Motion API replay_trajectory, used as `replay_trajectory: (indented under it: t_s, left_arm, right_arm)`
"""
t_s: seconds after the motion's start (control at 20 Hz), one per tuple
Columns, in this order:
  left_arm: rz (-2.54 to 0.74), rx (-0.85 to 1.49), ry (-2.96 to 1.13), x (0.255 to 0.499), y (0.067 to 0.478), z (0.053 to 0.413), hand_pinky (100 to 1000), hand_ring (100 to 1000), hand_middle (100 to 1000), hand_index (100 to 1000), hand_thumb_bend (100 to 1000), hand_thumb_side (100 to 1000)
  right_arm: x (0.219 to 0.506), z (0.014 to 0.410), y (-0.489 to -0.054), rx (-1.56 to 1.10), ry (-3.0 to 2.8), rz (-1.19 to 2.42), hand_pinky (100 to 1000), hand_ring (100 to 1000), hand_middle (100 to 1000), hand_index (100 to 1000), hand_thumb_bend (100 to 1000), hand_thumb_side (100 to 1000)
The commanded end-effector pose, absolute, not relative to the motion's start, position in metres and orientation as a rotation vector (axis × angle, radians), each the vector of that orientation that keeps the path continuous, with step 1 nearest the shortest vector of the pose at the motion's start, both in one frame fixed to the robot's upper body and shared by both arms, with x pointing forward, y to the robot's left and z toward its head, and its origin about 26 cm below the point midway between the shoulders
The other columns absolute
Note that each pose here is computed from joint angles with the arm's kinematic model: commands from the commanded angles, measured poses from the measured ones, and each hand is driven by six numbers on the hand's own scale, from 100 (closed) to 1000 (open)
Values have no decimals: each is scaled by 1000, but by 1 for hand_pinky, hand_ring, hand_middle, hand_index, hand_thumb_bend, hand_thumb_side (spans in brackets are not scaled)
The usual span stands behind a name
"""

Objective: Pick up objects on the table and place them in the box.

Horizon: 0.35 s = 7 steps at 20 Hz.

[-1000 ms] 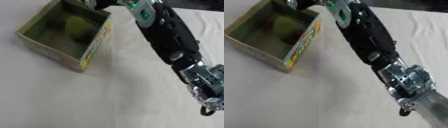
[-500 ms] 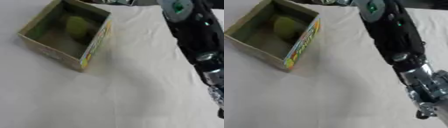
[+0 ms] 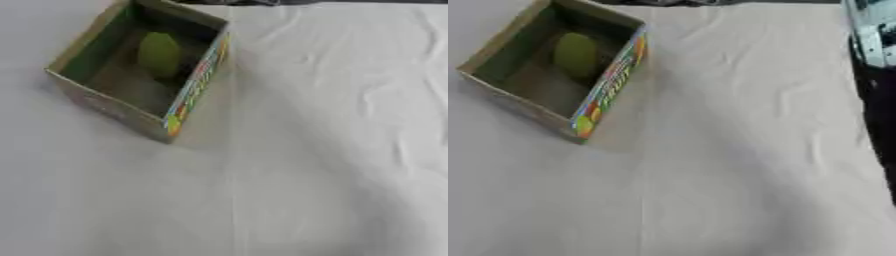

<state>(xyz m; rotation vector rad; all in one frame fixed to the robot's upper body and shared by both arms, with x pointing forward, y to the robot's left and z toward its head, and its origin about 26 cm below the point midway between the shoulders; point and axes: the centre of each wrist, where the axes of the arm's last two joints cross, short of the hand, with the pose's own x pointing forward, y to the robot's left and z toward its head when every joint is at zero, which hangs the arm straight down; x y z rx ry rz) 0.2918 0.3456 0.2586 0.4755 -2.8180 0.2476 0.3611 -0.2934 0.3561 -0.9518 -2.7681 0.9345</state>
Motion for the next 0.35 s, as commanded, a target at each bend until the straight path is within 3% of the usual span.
replay_trajectory:
  t_s: [0.05, 0.25, 0.35]
  left_arm:
    - [268, 501, -2862, 287, 347, 270, 675, 623, 578, 728, 100, 581]
    - [321, 482, -2879, 289, 344, 274, 675, 623, 579, 728, 100, 587]
    - [338, 477, -2887, 290, 342, 276, 675, 623, 580, 728, 100, 588]
  right_arm:
    - [340, 361, -300, -934, -2926, 784, 834, 846, 768, 839, 100, 176]
    - [324, 338, -298, -820, -3022, 649, 826, 835, 745, 829, 100, 181]
    - [315, 333, -295, -770, -3058, 570, 830, 836, 740, 825, 100, 238]
